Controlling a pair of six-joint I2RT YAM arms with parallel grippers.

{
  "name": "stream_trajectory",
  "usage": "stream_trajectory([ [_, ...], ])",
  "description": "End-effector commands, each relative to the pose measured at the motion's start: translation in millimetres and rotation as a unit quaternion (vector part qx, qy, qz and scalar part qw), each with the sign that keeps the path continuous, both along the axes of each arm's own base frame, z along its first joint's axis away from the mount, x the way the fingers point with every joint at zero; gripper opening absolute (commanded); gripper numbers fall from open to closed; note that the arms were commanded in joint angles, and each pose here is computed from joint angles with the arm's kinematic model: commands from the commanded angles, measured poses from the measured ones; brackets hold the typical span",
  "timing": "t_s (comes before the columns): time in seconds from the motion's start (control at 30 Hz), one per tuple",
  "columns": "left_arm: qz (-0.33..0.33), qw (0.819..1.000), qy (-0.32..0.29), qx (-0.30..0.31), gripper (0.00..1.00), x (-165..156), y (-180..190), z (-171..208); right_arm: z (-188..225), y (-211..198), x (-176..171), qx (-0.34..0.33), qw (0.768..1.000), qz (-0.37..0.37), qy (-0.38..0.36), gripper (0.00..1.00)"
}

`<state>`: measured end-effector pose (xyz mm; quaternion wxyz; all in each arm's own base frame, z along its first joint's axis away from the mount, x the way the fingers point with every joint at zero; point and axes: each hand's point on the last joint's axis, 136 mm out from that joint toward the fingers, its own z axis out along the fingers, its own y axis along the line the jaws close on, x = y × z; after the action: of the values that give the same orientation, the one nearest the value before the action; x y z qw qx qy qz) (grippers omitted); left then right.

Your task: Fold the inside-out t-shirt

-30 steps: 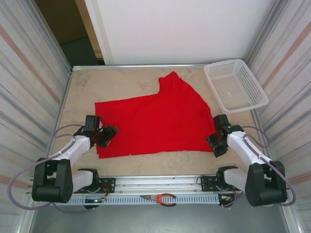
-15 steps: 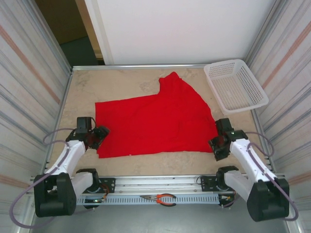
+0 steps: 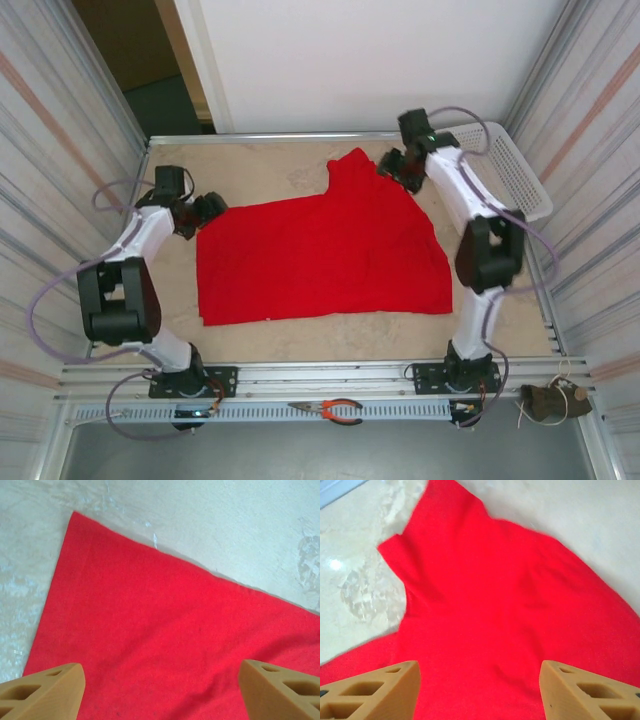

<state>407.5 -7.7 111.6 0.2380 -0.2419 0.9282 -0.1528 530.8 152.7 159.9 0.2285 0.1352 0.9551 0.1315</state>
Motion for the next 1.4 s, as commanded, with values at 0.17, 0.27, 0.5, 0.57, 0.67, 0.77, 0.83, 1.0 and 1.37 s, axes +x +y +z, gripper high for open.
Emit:
stream_trajectory([
  [0.17, -0.013, 1.000, 0.013, 0.023, 0.81, 16, 11, -1, -49, 3, 54, -0.040, 0.995, 0.088, -0.004, 0.68],
  [0.27, -0.014, 1.000, 0.017, 0.019, 0.81, 19, 11, -6, -60, 1, 73, -0.025, 0.996, 0.083, -0.035, 0.68],
  [0.5, -0.015, 1.000, 0.015, -0.006, 0.82, 23, 3, -8, -77, 9, 99, -0.030, 0.993, 0.091, -0.069, 0.68],
  [0.57, -0.016, 1.000, 0.015, -0.008, 0.82, 23, 3, -7, -85, 7, 101, -0.025, 0.994, 0.081, -0.066, 0.68],
  [0.67, -0.012, 0.999, 0.020, -0.024, 0.82, 20, -2, -9, -96, 7, 103, 0.003, 0.996, 0.069, -0.056, 0.68],
  [0.77, -0.005, 0.998, 0.018, -0.053, 0.82, 13, -10, -11, -105, 9, 101, 0.026, 0.997, 0.066, -0.041, 0.68],
  [0.83, -0.002, 0.998, 0.015, -0.068, 0.82, 7, -18, -12, -111, 10, 98, 0.040, 0.997, 0.065, -0.029, 0.64],
  [1.0, -0.006, 0.997, 0.017, -0.079, 0.83, -6, -29, -19, -118, 6, 83, 0.041, 0.997, 0.065, 0.003, 0.41],
  [1.37, -0.011, 0.997, 0.015, -0.078, 0.83, -10, -30, -16, -115, -16, 11, 0.034, 0.996, 0.051, 0.066, 0.01],
])
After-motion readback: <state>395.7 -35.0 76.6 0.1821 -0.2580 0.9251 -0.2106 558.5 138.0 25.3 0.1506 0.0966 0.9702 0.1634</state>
